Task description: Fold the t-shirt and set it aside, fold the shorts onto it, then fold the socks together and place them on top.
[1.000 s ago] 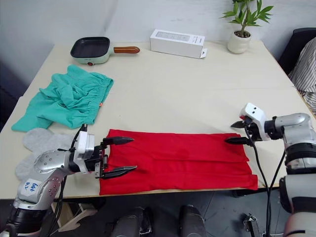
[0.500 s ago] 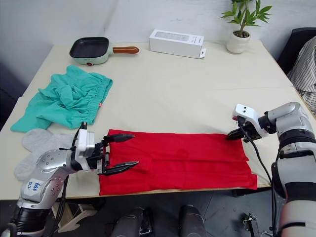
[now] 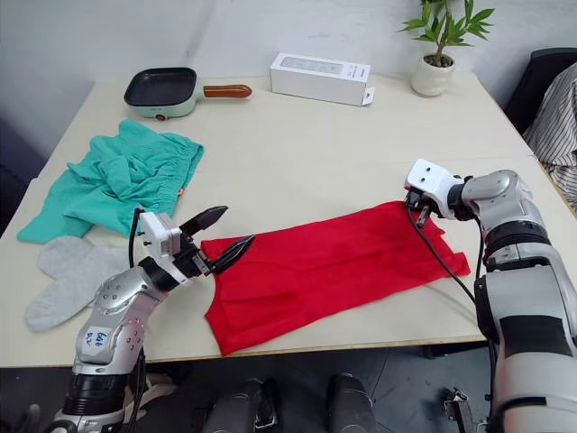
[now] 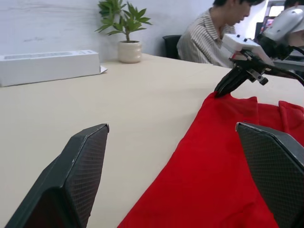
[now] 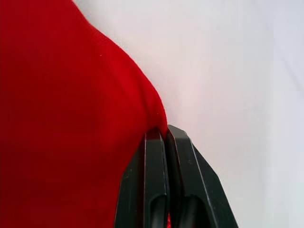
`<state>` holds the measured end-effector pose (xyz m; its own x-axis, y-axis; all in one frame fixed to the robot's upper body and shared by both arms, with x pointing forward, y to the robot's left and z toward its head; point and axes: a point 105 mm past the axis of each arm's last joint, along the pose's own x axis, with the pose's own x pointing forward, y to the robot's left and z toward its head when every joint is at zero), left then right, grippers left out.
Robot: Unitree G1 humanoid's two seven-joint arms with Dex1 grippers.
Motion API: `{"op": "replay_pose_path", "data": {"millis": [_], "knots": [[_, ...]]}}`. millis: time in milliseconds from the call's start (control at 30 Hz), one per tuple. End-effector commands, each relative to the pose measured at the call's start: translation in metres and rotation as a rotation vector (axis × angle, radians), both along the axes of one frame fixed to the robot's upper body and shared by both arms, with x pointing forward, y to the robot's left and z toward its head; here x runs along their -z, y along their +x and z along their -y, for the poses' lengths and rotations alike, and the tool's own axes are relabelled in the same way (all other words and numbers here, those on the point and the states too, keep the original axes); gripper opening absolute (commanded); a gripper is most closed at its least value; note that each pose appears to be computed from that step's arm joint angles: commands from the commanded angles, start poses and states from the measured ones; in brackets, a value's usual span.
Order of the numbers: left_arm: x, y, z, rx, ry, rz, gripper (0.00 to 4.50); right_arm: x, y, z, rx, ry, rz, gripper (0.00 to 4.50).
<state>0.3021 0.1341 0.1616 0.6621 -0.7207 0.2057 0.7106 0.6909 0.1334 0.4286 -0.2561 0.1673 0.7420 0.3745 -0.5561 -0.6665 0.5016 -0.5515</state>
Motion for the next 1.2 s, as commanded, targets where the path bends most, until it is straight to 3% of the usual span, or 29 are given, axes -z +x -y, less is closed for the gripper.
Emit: {"op": "replay_pose_path", "data": {"millis": [33,233,300,500,700,867,1000,1200], "knots": [[-0.009,-0.001,-0.003,-0.015,0.031,0.055,4.50,-0.022,0.011,-0.005,0.025,0.009,0.132,0.04],[-0.009,0.008,-0.007,0.049,0.133,0.066,4.50,-0.020,0.009,-0.009,0.009,0.090,0.114,0.04],[-0.009,0.012,-0.006,0.093,0.170,0.063,4.50,-0.022,0.004,-0.004,0.021,0.177,0.068,0.44],[-0.010,0.028,-0.006,0.199,0.294,0.034,4.50,-0.042,-0.014,0.039,0.196,0.424,-0.029,2.43],[-0.005,0.061,-0.014,0.196,0.433,-0.015,4.50,-0.047,-0.064,0.077,0.370,0.707,-0.256,4.48],[0.011,0.076,-0.012,0.238,0.505,-0.107,4.50,-0.030,-0.105,0.087,0.577,0.809,-0.332,4.48],[0.024,0.084,-0.006,0.281,0.587,-0.145,4.50,0.002,-0.133,0.066,0.642,0.869,-0.457,4.48],[0.033,0.089,0.002,0.316,0.598,-0.205,4.50,0.031,-0.133,0.034,0.660,0.905,-0.485,4.48]]}}
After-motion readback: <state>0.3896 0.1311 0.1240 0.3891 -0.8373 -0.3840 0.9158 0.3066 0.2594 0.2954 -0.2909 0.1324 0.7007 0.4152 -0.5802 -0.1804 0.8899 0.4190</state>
